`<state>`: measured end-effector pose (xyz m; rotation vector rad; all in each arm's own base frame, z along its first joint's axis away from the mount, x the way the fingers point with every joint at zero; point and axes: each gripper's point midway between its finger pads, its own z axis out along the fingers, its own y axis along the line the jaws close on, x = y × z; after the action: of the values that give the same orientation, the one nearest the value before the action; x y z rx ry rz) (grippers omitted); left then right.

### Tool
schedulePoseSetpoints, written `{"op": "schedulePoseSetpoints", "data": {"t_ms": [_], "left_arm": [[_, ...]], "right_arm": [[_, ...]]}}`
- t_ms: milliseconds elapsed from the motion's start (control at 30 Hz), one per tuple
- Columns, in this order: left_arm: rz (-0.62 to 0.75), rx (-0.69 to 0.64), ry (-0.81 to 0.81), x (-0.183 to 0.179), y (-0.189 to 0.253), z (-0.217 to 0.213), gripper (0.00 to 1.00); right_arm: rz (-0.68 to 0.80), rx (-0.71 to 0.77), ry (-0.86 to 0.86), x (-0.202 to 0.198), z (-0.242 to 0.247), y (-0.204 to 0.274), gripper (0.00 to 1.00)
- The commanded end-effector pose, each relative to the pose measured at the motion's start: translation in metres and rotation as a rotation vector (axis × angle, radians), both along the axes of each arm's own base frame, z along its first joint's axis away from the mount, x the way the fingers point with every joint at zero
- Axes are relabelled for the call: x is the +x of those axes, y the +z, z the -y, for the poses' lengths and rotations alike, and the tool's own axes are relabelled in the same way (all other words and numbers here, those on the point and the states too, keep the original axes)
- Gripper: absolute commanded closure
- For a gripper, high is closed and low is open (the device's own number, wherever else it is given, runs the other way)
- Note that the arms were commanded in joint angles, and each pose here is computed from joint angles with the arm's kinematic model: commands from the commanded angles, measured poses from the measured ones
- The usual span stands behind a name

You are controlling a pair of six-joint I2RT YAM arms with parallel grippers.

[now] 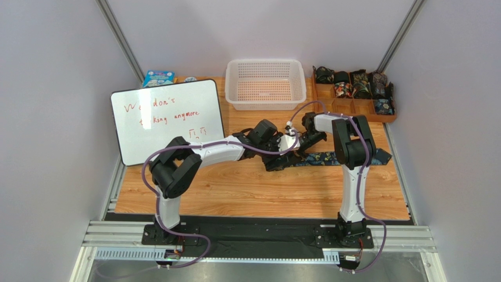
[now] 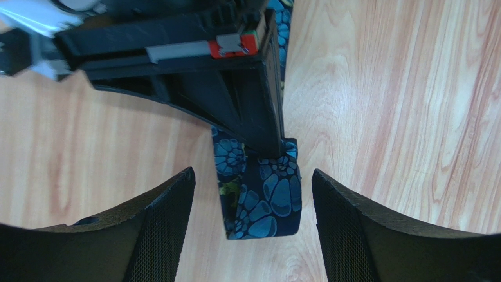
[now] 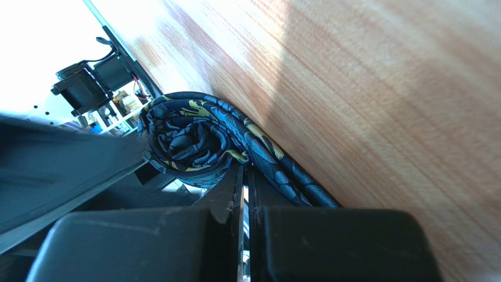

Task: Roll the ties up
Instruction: Roll the tie at the center of the board.

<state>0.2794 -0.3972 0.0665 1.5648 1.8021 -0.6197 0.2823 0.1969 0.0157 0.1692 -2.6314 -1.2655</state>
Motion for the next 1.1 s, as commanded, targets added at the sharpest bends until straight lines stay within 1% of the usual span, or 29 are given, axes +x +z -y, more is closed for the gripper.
{"op": "schedulePoseSetpoints", "data": {"t_ms": [0, 100, 167, 233, 267, 333, 367, 433, 467, 500, 567, 600, 633, 667, 700, 733, 767, 867, 900, 1067], "left_arm": [[-0.057, 0.082, -0.063, -0.013, -0.021, -0.005, 0.21], [-0.062, 0.105, -0.079, -0.015, -0.029, -0.008, 0.23], [-0.078, 0.126, -0.084, -0.017, -0.038, -0.009, 0.27], [-0.094, 0.150, -0.085, -0.018, -0.045, -0.012, 0.35], [-0.102, 0.159, -0.085, -0.019, -0.049, -0.014, 0.44], [-0.115, 0.167, -0.093, -0.024, -0.053, -0.015, 0.55], [-0.119, 0.171, -0.095, -0.025, -0.054, -0.016, 0.62], [-0.139, 0.188, -0.103, -0.031, -0.058, -0.020, 0.67], [-0.147, 0.193, -0.105, -0.033, -0.058, -0.022, 0.72], [-0.163, 0.205, -0.108, -0.038, -0.061, -0.026, 0.74], [-0.173, 0.206, -0.113, -0.043, -0.060, -0.030, 0.80], [-0.192, 0.218, -0.115, -0.048, -0.064, -0.035, 0.81], [-0.201, 0.221, -0.123, -0.052, -0.064, -0.037, 0.81], [-0.203, 0.220, -0.128, -0.055, -0.063, -0.039, 0.82], [-0.215, 0.227, -0.134, -0.060, -0.066, -0.043, 0.83], [-0.212, 0.226, -0.144, -0.063, -0.065, -0.044, 0.83], [-0.216, 0.226, -0.149, -0.066, -0.065, -0.045, 0.84], [-0.224, 0.227, -0.152, -0.069, -0.066, -0.048, 0.84], [-0.224, 0.226, -0.151, -0.070, -0.066, -0.048, 0.85], [-0.215, 0.223, -0.128, -0.067, -0.061, -0.047, 0.85]], "right_arm": [[-0.039, -0.134, -0.011, -0.003, 0.014, -0.035, 1.00], [-0.041, -0.131, -0.014, -0.002, 0.014, -0.035, 1.00], [-0.041, -0.130, -0.013, -0.003, 0.013, -0.035, 1.00], [-0.039, -0.120, -0.013, -0.003, 0.012, -0.030, 1.00], [-0.039, -0.117, -0.015, -0.004, 0.012, -0.029, 1.00], [-0.031, -0.104, -0.008, -0.007, 0.009, -0.021, 1.00], [-0.018, -0.091, 0.010, -0.011, 0.009, -0.019, 1.00], [-0.004, -0.070, 0.017, -0.014, 0.005, -0.009, 1.00], [-0.008, -0.062, 0.019, -0.018, 0.005, -0.006, 1.00], [-0.021, -0.051, 0.021, -0.022, 0.004, 0.000, 1.00], [0.006, -0.031, 0.047, -0.024, 0.005, 0.013, 0.96], [-0.001, -0.015, 0.054, -0.026, 0.007, 0.025, 0.93], [0.026, -0.005, 0.056, -0.024, 0.008, 0.036, 0.85], [0.057, 0.005, 0.065, -0.022, 0.011, 0.042, 0.80], [0.072, 0.013, 0.051, -0.016, 0.016, 0.053, 0.74], [0.098, 0.014, 0.049, -0.013, 0.019, 0.062, 0.71], [0.125, 0.010, 0.058, -0.009, 0.022, 0.064, 0.71], [0.179, -0.064, 0.076, 0.000, 0.034, 0.059, 0.71], [0.178, -0.104, 0.086, -0.002, 0.040, 0.051, 0.71], [0.153, -0.206, 0.118, -0.007, 0.055, 0.019, 0.73]]}}
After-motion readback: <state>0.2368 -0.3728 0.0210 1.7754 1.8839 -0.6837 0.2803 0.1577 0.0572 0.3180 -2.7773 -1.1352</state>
